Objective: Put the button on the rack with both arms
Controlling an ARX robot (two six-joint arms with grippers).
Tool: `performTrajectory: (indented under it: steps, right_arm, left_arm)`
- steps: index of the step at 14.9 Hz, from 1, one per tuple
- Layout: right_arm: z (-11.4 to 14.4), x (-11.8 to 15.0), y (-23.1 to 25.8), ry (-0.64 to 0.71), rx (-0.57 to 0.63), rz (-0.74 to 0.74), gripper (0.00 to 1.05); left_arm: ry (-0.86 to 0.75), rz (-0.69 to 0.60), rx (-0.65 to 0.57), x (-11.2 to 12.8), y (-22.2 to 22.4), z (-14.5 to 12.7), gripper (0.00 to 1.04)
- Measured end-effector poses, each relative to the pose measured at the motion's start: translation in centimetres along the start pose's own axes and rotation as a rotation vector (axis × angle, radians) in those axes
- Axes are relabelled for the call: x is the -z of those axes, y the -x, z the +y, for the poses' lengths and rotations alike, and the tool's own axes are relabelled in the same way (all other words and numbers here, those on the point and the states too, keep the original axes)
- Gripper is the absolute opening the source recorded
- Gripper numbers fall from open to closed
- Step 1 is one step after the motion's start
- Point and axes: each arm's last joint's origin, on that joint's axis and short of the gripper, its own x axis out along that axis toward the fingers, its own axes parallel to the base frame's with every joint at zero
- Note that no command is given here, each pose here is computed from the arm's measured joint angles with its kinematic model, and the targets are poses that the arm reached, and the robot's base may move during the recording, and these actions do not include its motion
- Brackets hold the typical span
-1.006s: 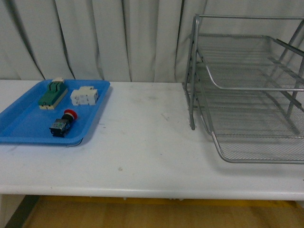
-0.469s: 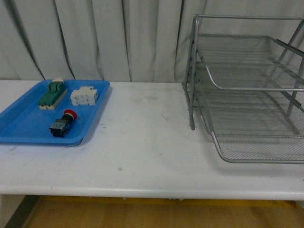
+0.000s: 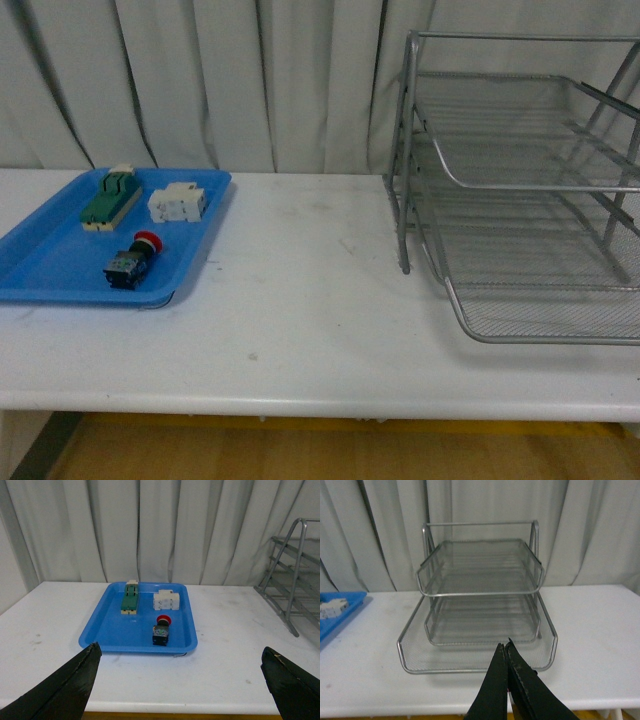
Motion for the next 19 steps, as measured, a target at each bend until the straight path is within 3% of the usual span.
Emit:
performTrajectory:
  steps: [2,3,9,10,11,12,14,18,19]
  right_arm:
    - [0.0,0.2,0.0,0.0,0.002,0.021,0.02]
    - [0.0,0.2,0.0,0.001,0.003,0.02,0.07]
    - [0.0,0.2,0.0,0.001,0.003,0.019,0.82]
    - [0.0,0.2,0.0,0.001,0.003,0.019,0.95]
    - [0.0,0.2,0.0,0.001,0.003,0.019,1.0]
    - [0.0,0.2,0.0,0.001,0.003,0.019,0.97]
    - [0.0,0.2,0.0,0.001,0.004,0.019,0.98]
    - [0.0,0.2,0.0,0.001,0.004,0.019,0.98]
    - [0.0,0.2,0.0,0.001,0.004,0.019,0.98]
  left_arm:
    - [0.0,0.0,0.0,0.0,0.0,0.0,0.98]
    - [0.0,0.0,-0.001,0.0,0.0,0.0,0.98]
    - [0.0,0.0,-0.001,0.0,0.0,0.0,0.98]
    - [0.015,0.032,0.005,0.1,0.0,0.0,0.98]
    - [0.102,0.202,0.041,0.1,0.0,-0.1,0.98]
    - [0.194,0.276,0.042,-0.7,-0.6,-0.3,0.98]
    - [0.249,0.213,0.049,-2.4,-2.7,-0.1,0.98]
    - [0.176,0.245,0.157,-3.7,-13.0,-2.4,0.98]
    - [0.138,0.306,0.184,-3.1,-16.3,-3.5,0.98]
